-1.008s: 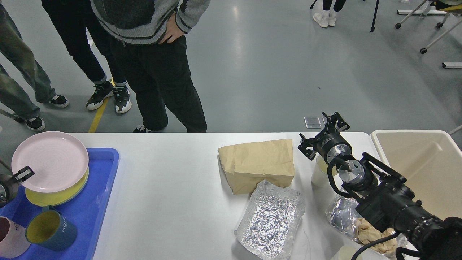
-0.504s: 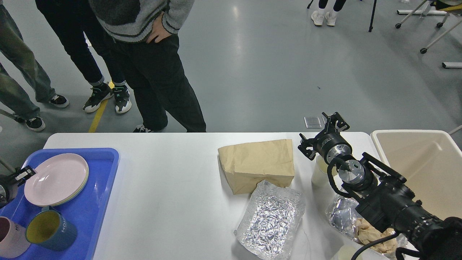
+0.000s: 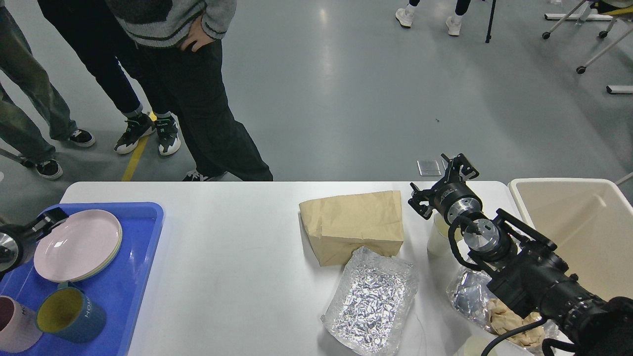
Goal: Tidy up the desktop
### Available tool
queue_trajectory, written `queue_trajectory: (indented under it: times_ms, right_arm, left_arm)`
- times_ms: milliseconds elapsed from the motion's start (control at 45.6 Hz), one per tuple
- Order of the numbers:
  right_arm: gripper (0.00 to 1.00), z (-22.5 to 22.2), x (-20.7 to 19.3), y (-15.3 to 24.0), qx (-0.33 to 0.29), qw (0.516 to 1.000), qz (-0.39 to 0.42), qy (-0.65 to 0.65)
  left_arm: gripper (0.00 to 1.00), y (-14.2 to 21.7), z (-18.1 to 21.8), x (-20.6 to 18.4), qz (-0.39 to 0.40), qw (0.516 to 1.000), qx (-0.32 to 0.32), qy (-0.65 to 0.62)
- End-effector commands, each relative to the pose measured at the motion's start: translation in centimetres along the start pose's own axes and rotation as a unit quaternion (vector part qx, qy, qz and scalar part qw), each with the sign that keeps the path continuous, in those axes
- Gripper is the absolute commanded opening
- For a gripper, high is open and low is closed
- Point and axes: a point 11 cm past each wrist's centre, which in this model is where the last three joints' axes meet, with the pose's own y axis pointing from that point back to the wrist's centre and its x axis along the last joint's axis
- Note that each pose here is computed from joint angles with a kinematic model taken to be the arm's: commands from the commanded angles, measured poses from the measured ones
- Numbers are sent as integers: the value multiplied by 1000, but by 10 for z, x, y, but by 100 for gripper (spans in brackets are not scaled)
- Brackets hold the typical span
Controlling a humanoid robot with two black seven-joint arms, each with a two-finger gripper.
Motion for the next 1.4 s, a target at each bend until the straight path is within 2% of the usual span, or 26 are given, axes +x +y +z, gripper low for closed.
queue_trajectory:
  times_ms: [0, 110, 329, 570, 767, 877, 1008, 1162, 1250, 1381]
  right_arm:
    - [100, 0, 0, 0, 0, 1000, 0, 0]
    - [100, 0, 0, 0, 0, 1000, 0, 0]
    - [100, 1, 0, 0, 0, 1000, 0, -1]
    - [100, 0, 0, 0, 0, 1000, 0, 0]
    - [100, 0, 1, 0, 0, 1000, 1, 0]
    - [100, 0, 0, 0, 0, 1000, 0, 0]
    - [100, 1, 0, 0, -1, 1000, 0, -1]
    - [100, 0, 1, 0, 0, 1000, 1, 0]
    - [100, 0, 0, 0, 0, 1000, 0, 0]
    - [100, 0, 0, 0, 0, 1000, 0, 0]
  left_arm:
    - [96, 7, 30, 15, -20, 995, -52, 78]
    - [96, 16, 49, 30, -43, 986, -98, 131]
    - [96, 48, 119, 68, -88, 940, -237, 230]
    - [96, 77, 158, 57, -222, 891, -326, 225]
    - [96, 88, 203, 43, -257, 847, -387, 257]
    - [96, 88, 235, 32, -271, 800, -435, 312]
    - [96, 71, 257, 31, -257, 711, -484, 439]
    - [96, 57, 250, 27, -246, 604, -504, 566]
    - [96, 55, 249, 24, -247, 570, -505, 599]
    - [96, 58, 267, 6, -267, 539, -506, 618]
